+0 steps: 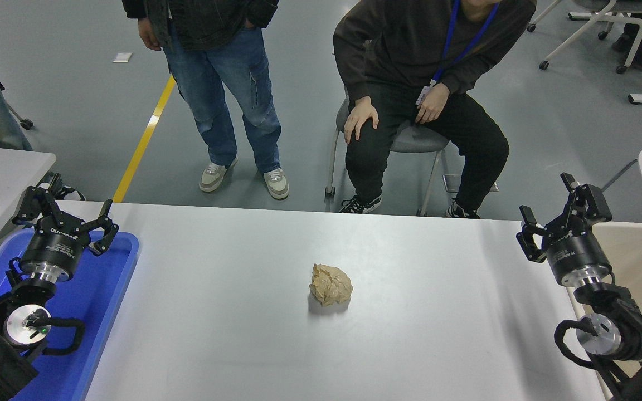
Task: Clean the table surface
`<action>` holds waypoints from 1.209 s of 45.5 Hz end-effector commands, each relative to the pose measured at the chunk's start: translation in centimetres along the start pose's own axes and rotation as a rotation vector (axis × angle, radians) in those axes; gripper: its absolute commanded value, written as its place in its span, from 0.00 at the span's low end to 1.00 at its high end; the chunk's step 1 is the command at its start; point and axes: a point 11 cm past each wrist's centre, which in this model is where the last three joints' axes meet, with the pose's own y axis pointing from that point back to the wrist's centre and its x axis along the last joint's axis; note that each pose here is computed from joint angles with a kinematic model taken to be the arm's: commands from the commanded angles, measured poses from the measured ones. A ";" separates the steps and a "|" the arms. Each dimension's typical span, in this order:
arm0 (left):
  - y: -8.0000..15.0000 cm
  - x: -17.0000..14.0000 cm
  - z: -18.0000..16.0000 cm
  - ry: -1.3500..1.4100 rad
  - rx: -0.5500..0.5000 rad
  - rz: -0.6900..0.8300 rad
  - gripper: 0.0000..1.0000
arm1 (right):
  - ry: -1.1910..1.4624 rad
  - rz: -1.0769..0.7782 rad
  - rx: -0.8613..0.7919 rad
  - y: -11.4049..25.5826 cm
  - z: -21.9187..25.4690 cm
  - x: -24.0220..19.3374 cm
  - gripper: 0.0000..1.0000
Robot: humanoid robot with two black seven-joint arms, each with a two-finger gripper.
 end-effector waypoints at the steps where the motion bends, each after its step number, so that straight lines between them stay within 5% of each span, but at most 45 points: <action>1: 0.0 0.0 0.0 0.000 0.000 0.000 1.00 | 0.046 -0.048 -0.040 -0.3 0.5 -1.0 0.99; 29: 0.0 0.0 0.0 0.000 0.000 0.000 1.00 | 0.356 -0.373 -0.272 0.0 -3.5 -5.6 0.99; 55: 0.0 0.0 0.0 0.000 0.000 0.000 1.00 | 0.830 -0.734 -0.378 1.3 -1.7 -12.7 0.99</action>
